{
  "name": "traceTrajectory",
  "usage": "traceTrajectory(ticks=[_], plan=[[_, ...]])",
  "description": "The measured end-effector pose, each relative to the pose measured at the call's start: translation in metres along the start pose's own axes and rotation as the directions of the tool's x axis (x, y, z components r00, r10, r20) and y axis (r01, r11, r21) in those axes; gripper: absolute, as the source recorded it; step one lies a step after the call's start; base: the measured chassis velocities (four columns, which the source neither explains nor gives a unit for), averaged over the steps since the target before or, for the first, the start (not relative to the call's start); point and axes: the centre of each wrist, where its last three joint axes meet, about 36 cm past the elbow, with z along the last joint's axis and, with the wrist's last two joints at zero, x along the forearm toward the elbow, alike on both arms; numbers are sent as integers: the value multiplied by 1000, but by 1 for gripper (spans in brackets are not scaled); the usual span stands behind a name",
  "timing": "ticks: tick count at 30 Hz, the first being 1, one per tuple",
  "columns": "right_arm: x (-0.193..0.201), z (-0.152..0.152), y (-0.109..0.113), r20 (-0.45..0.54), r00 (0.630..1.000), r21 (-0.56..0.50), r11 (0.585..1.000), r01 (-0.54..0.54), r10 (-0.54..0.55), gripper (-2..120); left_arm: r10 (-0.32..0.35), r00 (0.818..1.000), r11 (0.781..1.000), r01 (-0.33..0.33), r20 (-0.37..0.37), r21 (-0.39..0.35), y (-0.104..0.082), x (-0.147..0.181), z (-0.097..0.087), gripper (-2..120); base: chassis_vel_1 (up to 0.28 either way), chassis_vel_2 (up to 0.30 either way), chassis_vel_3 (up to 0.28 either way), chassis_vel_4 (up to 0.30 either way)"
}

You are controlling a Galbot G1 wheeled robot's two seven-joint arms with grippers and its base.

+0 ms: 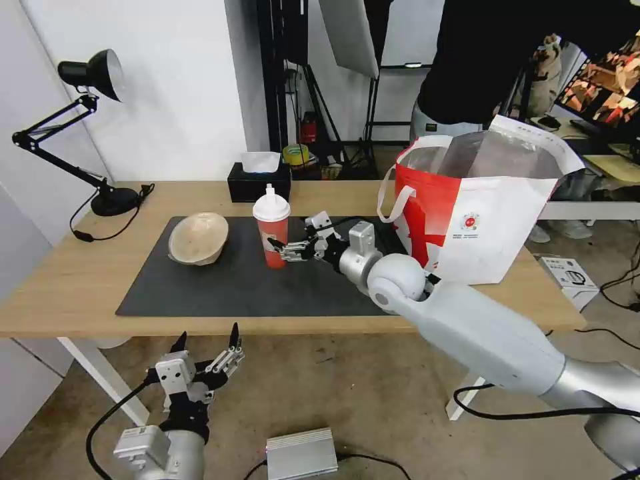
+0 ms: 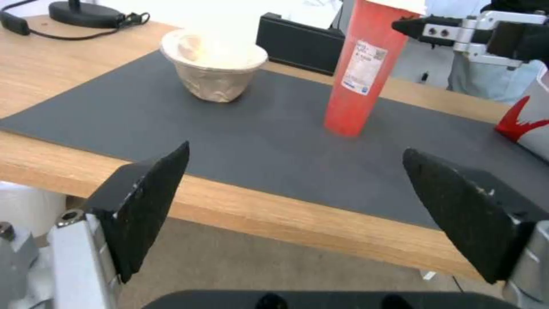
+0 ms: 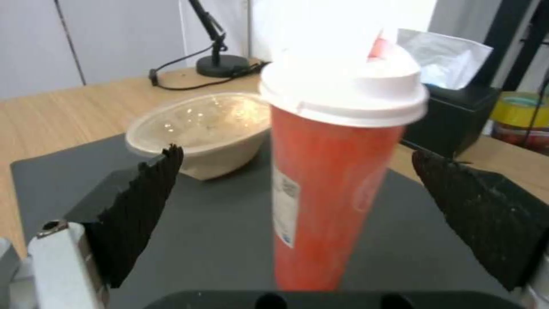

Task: Pick up the trash from the table and place it into the takeout bag.

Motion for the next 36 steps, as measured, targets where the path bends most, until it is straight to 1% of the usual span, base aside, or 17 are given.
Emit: traceTrajectory(ticks=[5, 12, 36], plan=[[-6, 0, 5, -3, 1000, -2, 1000, 12, -12, 100, -1, 1000, 1000, 1, 0, -1, 0, 0, 0, 100, 0, 0, 0, 0], [-10, 1, 6, -6, 1000, -6, 1000, 11, -11, 100, -1, 1000, 1000, 1, 0, -1, 1, 0, 0, 100, 0, 0, 0, 0], [-25, 9, -9, -28, 999, 8, 999, -39, 40, 100, 0, 1000, 1000, 0, -5, 6, -1, -1, 3, 100, 0, 0, 0, 0]])
